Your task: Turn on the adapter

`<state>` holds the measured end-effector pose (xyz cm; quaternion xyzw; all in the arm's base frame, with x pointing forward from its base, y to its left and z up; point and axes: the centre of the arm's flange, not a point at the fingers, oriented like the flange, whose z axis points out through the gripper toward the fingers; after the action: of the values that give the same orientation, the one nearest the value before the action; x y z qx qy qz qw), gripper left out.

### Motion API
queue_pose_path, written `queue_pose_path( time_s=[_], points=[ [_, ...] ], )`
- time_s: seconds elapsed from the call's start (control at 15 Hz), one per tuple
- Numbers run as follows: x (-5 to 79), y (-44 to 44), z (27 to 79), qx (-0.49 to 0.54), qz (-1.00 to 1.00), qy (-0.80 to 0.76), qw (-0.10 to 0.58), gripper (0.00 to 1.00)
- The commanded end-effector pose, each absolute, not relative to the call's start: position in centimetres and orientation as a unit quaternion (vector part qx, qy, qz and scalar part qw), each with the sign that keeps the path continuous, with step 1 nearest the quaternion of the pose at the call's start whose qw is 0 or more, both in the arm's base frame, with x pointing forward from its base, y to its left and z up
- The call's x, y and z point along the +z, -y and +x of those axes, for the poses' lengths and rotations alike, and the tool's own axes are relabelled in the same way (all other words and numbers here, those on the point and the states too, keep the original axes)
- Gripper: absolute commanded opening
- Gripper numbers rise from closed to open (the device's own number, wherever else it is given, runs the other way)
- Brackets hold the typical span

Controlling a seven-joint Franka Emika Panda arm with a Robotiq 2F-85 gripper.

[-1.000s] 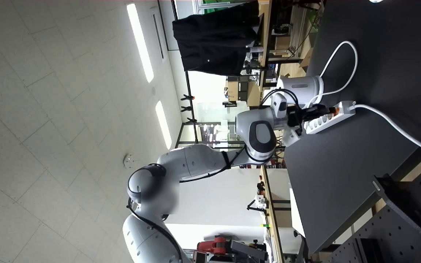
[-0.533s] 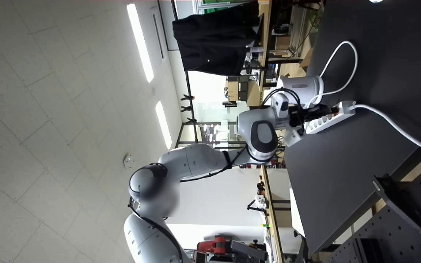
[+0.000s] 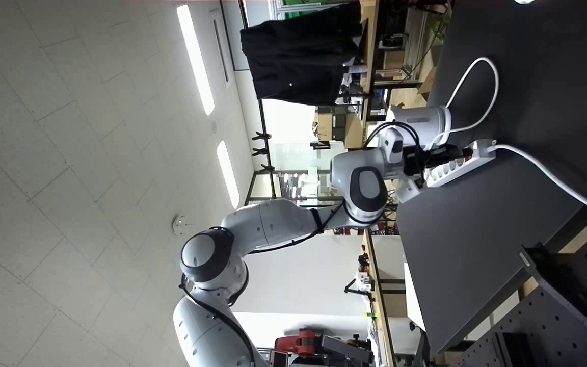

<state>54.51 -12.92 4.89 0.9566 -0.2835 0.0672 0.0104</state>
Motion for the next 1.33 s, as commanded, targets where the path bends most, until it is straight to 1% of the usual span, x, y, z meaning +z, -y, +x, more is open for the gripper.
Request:
queue_pose_path(
  time_s=[0.0,0.33,0.6,0.93,1.27],
  points=[
    [4.0,14.8,55.9,0.04,0.952,0.303,-0.004,0.0],
    [3.4,17.7,57.2,-0.043,0.95,0.302,-0.066,0.0],
    [3.2,20.2,57.4,-0.066,0.941,0.317,-0.096,0.0],
    [3.6,22.1,57.0,-0.059,0.935,0.336,-0.096,0.0],
    [2.8,21.4,57.2,-0.048,0.937,0.34,-0.07,0.0]
  ],
)
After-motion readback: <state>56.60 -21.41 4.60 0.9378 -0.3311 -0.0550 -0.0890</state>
